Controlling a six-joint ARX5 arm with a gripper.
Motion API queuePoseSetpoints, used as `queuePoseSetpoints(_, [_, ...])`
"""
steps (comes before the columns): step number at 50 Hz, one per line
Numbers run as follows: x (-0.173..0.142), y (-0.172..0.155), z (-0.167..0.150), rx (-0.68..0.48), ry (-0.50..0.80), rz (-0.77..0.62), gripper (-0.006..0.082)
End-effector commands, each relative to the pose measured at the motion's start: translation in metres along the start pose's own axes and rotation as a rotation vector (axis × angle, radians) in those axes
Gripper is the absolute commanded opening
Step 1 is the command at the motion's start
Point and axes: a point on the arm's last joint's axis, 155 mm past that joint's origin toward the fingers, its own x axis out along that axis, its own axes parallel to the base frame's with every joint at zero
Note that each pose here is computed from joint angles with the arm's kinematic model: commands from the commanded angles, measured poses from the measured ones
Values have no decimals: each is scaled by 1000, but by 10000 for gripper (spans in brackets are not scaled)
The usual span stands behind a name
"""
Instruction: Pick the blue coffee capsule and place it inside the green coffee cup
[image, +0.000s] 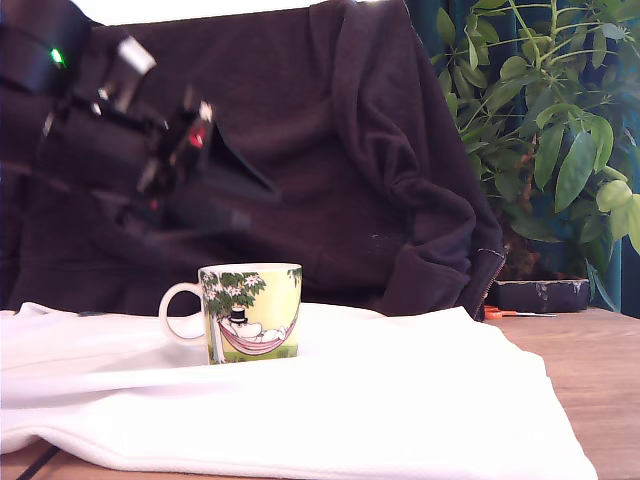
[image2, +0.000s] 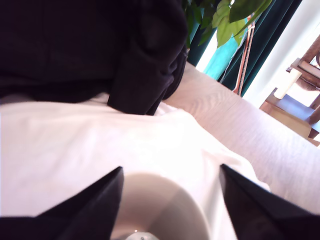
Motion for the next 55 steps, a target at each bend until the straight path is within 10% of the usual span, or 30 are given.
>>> queuePoseSetpoints(1, [-12,-6,26,52,-57,2,-24])
queuePoseSetpoints(55, [-209,67,49,153,-22,795,-19])
